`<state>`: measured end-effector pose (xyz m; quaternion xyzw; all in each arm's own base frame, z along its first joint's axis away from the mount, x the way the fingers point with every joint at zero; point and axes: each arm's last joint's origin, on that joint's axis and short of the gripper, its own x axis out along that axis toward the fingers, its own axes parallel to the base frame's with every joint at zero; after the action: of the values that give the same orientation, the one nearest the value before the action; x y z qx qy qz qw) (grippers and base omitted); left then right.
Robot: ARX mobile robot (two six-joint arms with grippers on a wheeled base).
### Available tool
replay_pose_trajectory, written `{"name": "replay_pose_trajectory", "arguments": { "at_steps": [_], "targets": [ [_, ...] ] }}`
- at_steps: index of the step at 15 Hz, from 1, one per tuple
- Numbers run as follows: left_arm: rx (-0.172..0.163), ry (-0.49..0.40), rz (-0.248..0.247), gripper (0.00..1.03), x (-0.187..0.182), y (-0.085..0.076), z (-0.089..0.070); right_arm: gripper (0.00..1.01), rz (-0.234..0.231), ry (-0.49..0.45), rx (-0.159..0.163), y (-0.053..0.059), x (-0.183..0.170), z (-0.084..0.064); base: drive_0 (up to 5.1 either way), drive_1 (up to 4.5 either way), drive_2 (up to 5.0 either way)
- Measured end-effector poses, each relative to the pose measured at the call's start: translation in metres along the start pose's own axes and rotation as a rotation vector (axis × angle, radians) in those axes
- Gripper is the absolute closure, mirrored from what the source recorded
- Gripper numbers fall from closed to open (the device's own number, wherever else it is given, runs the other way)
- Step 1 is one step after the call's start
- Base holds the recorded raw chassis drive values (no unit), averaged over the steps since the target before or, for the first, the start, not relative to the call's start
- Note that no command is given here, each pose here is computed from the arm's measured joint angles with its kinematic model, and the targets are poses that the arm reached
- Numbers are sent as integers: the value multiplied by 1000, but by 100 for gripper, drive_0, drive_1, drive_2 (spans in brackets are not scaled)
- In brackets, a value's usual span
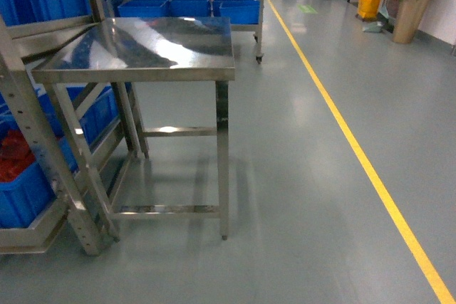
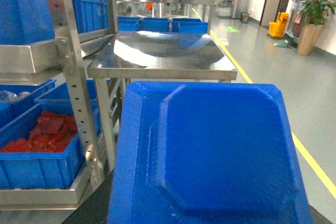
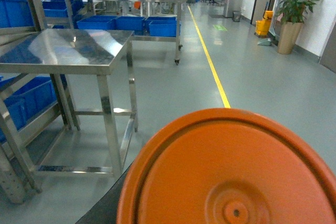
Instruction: Sort blue parts and orange caps into right shelf containers
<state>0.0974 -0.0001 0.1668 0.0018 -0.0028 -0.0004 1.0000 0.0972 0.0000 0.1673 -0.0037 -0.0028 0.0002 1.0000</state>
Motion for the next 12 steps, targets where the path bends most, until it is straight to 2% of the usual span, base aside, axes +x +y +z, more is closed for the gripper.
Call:
{"name": "replay_pose_trajectory", "arguments": {
  "at_steps": [5,12],
  "targets": [
    [0,4,0,61,0,0,0,58,-2,3,0,0,0,0,3,433,-427],
    [0,6,2,61,0,0,-1,58,-1,3,0,0,0,0,-486,250,250]
  ]
}}
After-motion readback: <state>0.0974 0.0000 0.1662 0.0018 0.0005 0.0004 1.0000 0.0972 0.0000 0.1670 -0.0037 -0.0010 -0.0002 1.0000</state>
